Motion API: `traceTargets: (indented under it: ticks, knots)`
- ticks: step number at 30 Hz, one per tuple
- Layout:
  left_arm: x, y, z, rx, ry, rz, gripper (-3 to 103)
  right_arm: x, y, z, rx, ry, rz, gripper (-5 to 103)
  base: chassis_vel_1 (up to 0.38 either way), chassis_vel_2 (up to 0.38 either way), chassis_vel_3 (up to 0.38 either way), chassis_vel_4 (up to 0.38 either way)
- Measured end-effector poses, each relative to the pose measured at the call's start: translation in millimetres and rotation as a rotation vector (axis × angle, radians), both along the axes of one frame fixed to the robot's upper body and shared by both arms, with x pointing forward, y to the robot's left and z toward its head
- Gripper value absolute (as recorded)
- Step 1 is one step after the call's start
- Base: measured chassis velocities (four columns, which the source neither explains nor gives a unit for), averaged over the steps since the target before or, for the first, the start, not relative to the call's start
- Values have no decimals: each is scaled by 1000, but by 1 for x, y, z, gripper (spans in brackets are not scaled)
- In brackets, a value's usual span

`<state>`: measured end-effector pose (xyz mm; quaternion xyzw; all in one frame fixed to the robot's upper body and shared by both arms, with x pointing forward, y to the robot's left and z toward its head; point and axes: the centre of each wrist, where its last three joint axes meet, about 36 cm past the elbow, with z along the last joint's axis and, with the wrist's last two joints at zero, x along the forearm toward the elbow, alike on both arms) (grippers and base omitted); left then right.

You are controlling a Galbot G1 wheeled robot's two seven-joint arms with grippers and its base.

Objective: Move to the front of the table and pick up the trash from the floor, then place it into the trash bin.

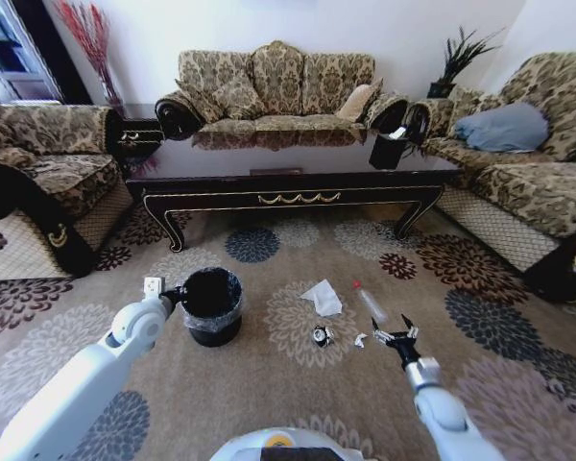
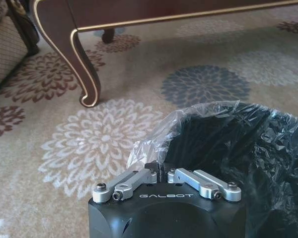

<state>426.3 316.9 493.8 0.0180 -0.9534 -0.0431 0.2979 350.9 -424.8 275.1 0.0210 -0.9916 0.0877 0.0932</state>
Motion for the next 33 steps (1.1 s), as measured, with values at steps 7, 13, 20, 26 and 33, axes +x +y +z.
traceTargets:
  ticks: [7, 13, 20, 26, 33]
  knots:
    - [-19, 0, 4, 7, 8, -12, 4, 44, -17, -3, 50, 46, 28, 100, 0, 0, 0, 0]
    - [-27, -5, 17, -25, 19, -20, 4, 76, -18, -30, 56, 134, 42, 100, 0, 0, 0, 0]
    - [-32, -10, 15, -33, 30, -25, 4, 92, -23, -49, 30, 197, 16, 100, 0, 0, 0, 0]
    - [-33, -13, 13, -37, 38, -32, 4, 106, -29, -58, 17, 226, -8, 100, 0, 0, 0, 0]
    - [-34, -16, 14, -47, 37, -42, 4, 119, -35, -63, -1, 236, -26, 100, 0, 0, 0, 0]
